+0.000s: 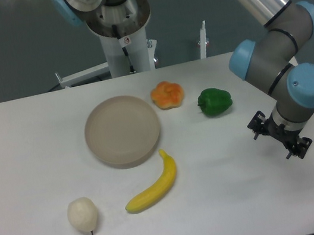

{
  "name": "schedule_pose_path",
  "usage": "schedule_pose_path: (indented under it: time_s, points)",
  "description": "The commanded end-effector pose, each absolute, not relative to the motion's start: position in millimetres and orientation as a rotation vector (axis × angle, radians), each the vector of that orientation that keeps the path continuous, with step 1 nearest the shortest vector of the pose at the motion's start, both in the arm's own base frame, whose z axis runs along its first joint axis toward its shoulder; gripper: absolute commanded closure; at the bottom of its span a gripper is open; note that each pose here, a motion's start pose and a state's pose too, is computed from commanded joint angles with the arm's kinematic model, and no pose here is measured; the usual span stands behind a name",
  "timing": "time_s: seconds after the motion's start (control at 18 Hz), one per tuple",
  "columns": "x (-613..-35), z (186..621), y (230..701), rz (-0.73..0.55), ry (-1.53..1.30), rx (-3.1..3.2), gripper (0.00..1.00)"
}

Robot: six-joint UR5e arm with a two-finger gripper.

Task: Pick up the banana from the table
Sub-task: 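Move the open gripper over the yellow banana and lower it, then close the gripper around the middle of the banana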

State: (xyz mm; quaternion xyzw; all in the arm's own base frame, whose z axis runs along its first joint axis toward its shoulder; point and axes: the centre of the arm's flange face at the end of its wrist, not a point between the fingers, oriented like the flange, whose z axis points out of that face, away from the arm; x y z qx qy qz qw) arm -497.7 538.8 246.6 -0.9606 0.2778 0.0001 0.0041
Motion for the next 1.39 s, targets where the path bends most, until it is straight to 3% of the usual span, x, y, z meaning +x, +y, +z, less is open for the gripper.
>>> schedule_pose_path:
  time_s: [0.28,0.78,1.06,1.39]
  points:
    - [-492.1,255.5,539.7,0.002,0.853,-3.018,0.00]
    - [-344.0,255.2,612.0,-0.096,0.703,-3.027,0.00]
    - [-275.4,243.9,649.7,-0.080,0.598,-3.045,0.00]
    - [-220.5,211.4,655.0,-0.111,0.486,-3.091,0.00]
